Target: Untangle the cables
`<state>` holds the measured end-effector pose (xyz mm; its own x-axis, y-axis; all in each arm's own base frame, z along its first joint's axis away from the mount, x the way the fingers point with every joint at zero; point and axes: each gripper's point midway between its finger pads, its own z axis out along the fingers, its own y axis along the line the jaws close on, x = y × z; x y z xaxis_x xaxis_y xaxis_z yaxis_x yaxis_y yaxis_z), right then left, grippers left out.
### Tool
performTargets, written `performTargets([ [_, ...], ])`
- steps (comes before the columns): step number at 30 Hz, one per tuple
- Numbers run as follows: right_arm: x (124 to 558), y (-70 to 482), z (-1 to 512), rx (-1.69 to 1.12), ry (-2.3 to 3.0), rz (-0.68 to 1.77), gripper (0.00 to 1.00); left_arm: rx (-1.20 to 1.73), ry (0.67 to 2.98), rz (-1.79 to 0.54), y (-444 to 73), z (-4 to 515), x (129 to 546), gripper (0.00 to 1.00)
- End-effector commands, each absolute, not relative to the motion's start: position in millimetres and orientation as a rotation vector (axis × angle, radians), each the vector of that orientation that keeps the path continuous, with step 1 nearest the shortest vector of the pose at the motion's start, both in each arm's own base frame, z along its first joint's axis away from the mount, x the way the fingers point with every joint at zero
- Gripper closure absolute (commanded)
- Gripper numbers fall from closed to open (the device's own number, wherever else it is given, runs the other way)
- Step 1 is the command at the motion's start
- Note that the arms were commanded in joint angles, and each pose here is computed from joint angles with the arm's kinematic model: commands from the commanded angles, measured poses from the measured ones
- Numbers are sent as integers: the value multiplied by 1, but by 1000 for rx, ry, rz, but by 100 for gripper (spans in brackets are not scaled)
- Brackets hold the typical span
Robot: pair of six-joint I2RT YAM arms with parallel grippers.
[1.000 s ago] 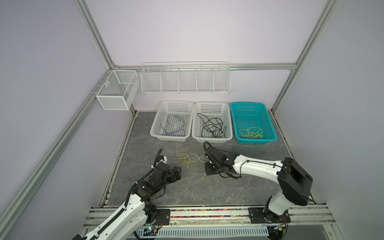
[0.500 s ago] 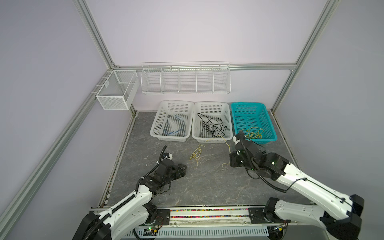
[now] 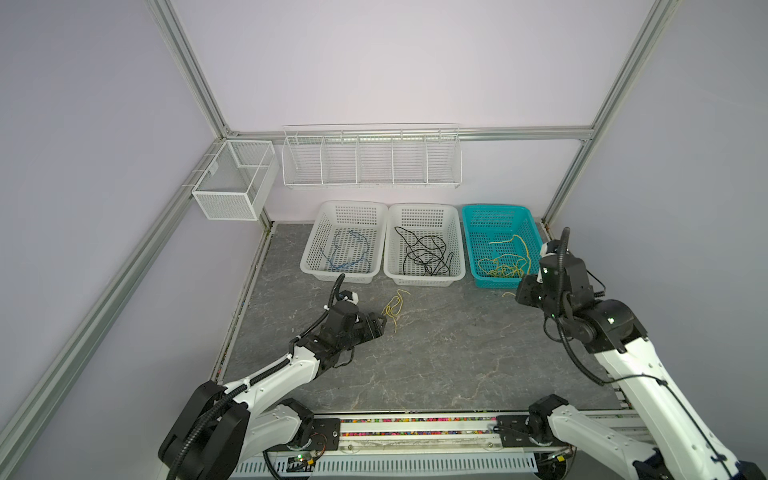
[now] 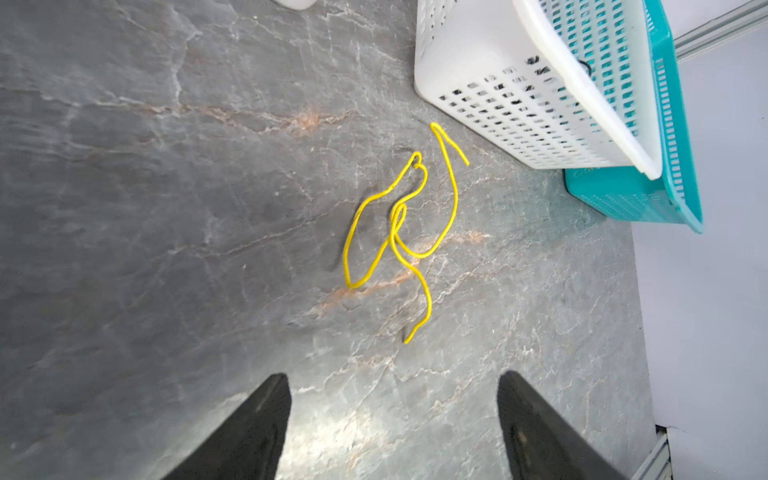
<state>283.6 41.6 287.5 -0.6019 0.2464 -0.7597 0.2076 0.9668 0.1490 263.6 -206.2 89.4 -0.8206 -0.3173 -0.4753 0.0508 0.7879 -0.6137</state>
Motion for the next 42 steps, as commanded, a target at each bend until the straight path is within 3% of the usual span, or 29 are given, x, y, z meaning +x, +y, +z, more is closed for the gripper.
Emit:
performTargets([
  [1,315,41,289,387,2226,160,93,-208,2401,-878,-218,98,277,23],
  [11,391,-7,254,683,2247,156,93,-185,2522,-840,-235,74,290,33],
  [16,416,-5,235,684,2310,180,92,-138,2593,-774,-236,57,291,41],
  [21,414,0,231,671,2337,203,58,-111,2637,-727,-236,42,291,49],
  [26,397,11,248,622,2287,263,37,-92,2663,-707,-237,32,293,57],
  [31,370,75,256,364,2331,436,30,-76,2679,-701,-241,25,295,64],
  [36,332,182,242,80,2361,823,30,-65,2672,-695,-241,27,297,70],
  [42,312,269,211,-116,2424,927,33,-61,2672,-715,-242,24,295,75],
])
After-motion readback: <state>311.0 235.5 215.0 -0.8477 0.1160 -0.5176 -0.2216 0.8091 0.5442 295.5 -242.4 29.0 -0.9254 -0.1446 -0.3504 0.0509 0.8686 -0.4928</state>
